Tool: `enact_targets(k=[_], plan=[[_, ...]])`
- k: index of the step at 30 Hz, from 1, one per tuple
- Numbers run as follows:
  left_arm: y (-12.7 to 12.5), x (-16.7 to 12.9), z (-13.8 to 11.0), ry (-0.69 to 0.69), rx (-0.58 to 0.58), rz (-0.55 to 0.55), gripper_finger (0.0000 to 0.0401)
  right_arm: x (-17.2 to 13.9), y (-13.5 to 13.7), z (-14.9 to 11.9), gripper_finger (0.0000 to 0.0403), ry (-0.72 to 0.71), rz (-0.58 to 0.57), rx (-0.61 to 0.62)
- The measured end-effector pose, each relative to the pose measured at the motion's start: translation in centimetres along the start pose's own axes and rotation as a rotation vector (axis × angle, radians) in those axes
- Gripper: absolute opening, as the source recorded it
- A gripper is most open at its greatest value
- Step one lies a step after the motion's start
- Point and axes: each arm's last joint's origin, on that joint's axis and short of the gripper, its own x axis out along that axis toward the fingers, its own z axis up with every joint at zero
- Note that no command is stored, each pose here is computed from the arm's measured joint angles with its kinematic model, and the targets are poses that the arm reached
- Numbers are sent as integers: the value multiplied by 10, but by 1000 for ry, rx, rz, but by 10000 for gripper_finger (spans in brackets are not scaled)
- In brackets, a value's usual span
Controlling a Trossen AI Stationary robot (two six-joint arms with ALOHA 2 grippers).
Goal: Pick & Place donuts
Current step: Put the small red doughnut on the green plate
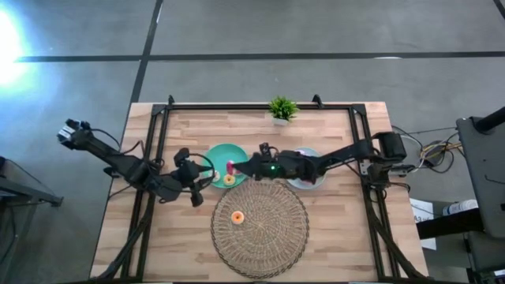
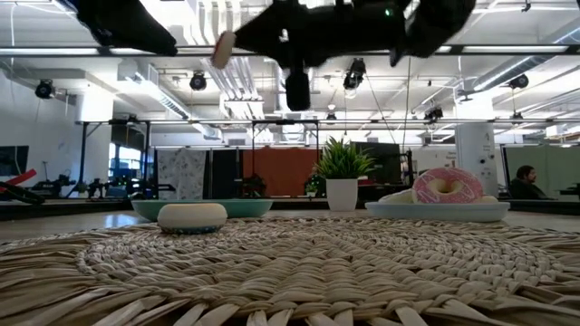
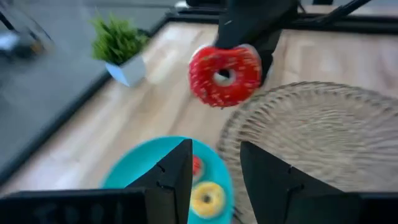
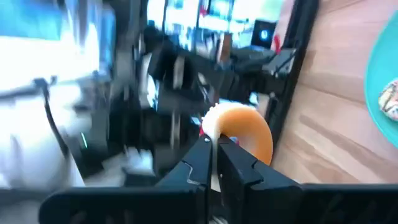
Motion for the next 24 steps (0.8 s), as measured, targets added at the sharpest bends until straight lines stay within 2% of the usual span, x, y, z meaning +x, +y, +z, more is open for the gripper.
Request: enact_targets(k=[5,8,10,14,20,24], plan=[[-11,12,3,-58,180,79,110,-6,-12,3,11,-115,0,199],[-20,23,5,-92,293,133,110,-6,-10,4,11,-164,18,233],[-24,30,5,-103,329,160,110,-6,-8,5,11,-200,45,240],[-28,40,4,-119,330,241,110,-3,2,7,11,-252,75,249],[-26,50,9,-164,263,381,110,5,15,5,11,-309,68,248],[-23,51,14,-190,219,403,110,8,21,3,11,-341,53,263]])
